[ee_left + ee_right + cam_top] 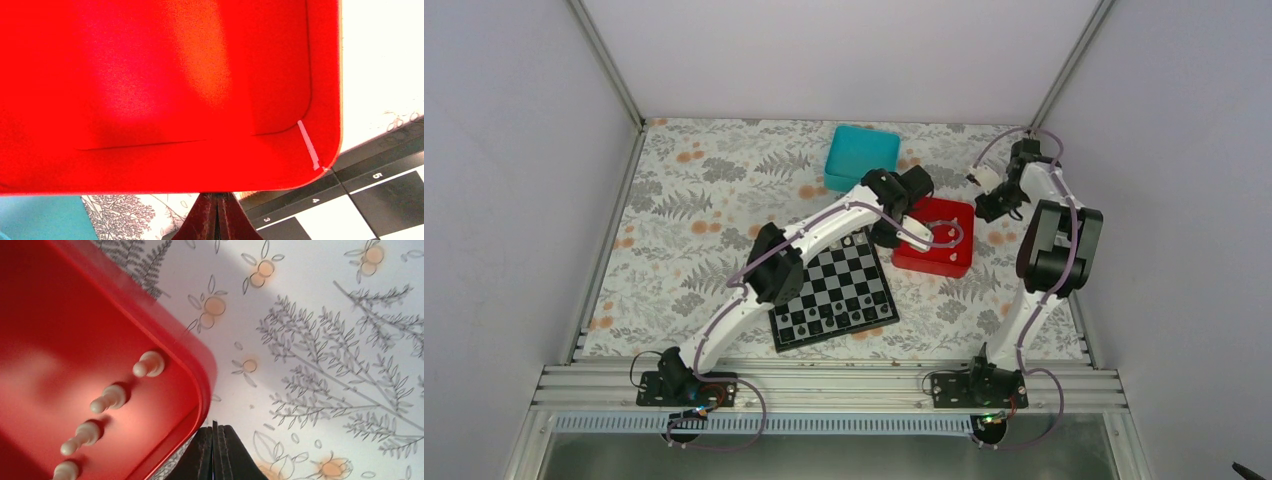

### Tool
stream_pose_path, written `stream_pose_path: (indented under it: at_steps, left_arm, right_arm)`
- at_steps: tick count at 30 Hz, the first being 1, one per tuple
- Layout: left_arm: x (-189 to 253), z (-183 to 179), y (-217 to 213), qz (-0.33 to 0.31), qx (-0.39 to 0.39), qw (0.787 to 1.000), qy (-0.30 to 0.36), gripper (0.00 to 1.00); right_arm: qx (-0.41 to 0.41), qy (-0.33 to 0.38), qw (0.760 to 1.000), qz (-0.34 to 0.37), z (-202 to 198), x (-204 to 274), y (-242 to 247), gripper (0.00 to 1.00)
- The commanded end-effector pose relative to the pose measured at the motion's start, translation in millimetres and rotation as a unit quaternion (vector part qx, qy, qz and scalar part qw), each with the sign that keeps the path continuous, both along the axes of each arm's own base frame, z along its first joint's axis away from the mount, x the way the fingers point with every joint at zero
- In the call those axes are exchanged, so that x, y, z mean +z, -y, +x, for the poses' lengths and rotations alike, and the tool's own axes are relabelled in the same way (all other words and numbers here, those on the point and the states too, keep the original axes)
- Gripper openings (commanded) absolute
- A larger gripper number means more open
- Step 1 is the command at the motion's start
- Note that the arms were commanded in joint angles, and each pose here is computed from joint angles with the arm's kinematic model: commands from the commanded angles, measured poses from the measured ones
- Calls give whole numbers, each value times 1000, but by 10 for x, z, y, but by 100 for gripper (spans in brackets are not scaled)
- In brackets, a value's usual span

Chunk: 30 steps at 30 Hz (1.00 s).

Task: Set up the chess pieces on the board
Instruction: Adjust the storage box at the center of the board.

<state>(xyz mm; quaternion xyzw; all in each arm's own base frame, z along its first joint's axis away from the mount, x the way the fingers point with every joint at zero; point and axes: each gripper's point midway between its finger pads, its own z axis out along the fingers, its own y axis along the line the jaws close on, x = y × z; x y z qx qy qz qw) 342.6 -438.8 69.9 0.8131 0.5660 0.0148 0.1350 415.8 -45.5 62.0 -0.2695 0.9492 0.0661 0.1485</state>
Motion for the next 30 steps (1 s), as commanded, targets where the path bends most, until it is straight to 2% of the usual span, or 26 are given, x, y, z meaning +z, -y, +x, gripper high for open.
stream_pose_path:
  at_steps: [1,30]
  left_arm:
    - [203,-235,64,-8,-27,1000,-10,2]
    - [273,-833,313,2,-93,995,-20,2]
  right_arm:
    - [20,-7,1000,0,123,-31,-55,4]
    - [73,-56,996,1,255,-48,-463,4]
